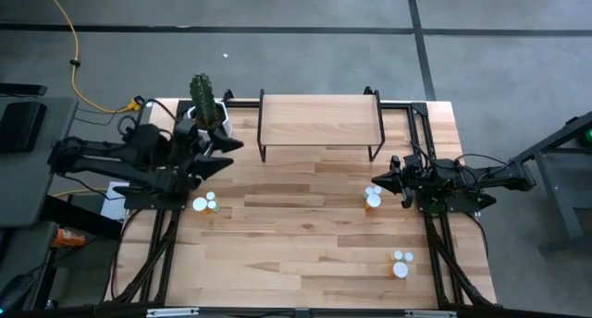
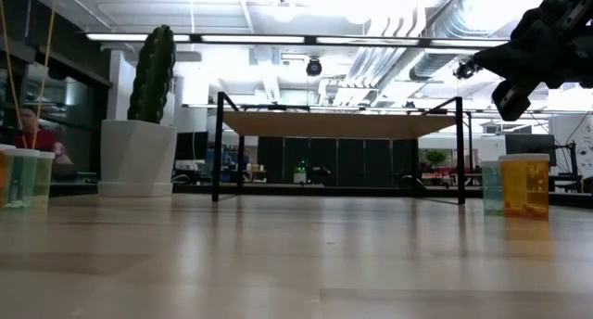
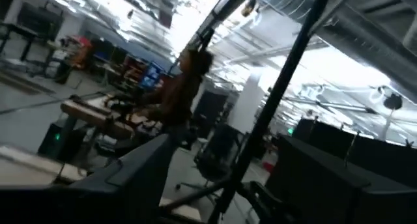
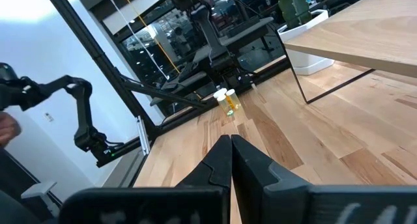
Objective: Pick and place medicine bottles onto shelf by color
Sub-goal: Put the top left yellow pill bottle on the shelf
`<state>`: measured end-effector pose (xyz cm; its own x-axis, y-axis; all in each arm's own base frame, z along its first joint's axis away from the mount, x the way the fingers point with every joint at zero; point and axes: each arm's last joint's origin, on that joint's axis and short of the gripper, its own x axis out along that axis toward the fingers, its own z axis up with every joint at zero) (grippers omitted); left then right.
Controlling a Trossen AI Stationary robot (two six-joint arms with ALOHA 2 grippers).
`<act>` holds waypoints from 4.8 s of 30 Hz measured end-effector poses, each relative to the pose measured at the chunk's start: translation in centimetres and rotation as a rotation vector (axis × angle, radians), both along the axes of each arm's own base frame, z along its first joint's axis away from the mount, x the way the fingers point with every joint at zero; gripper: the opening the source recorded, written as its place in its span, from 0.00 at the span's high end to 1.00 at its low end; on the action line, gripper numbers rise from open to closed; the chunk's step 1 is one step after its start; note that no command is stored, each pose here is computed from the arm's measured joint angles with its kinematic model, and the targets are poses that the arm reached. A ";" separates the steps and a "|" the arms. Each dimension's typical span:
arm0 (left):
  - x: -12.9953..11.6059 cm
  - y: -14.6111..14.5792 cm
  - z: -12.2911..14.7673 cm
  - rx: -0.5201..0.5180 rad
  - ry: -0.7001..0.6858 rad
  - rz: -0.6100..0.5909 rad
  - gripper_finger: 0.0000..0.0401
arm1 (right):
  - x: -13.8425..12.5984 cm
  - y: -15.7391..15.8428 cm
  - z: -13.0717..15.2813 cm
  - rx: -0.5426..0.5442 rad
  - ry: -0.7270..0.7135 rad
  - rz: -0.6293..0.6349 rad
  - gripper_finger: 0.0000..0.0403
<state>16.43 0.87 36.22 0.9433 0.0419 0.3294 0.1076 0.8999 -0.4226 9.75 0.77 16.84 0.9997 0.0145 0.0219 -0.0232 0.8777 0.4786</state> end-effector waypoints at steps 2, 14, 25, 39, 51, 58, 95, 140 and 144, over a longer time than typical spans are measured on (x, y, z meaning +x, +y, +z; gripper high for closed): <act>0.7 0.2 0.5 -0.059 -0.018 0.034 0.31 | 0.0 0.0 0.0 0.000 0.000 0.000 1.00; 3.5 -0.9 -1.5 -0.587 1.098 0.213 0.32 | 0.0 0.0 0.0 0.000 0.000 0.000 1.00; 1.6 -4.0 -8.6 -0.705 1.587 0.537 0.32 | 0.0 0.0 0.0 0.000 0.000 0.000 1.00; 0.1 -1.8 -15.2 -0.773 1.641 0.578 0.32 | 0.0 0.0 0.0 0.000 0.000 0.000 1.00; -0.3 -1.0 -16.4 -0.790 1.708 0.645 0.32 | 0.0 0.0 0.0 0.000 0.000 -0.002 1.00; -0.9 -1.1 -18.0 -0.874 1.735 0.649 0.32 | 0.0 0.0 0.0 0.000 -0.001 -0.002 1.00; -0.9 -1.2 -18.2 -0.879 1.733 0.644 0.71 | 0.0 0.0 0.0 0.000 0.000 0.002 1.00; 8.8 9.5 5.8 -0.268 1.348 0.335 0.71 | 0.0 0.0 0.0 0.000 0.000 -0.001 1.00; 11.3 12.2 6.4 -0.141 1.359 0.363 0.71 | 0.0 0.0 0.0 0.000 0.000 0.004 1.00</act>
<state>27.77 13.02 42.58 0.4472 0.3035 -0.8414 -0.6756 0.7311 -0.0954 9.75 0.78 16.85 0.9996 0.0185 0.0219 -0.0267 0.8776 0.4786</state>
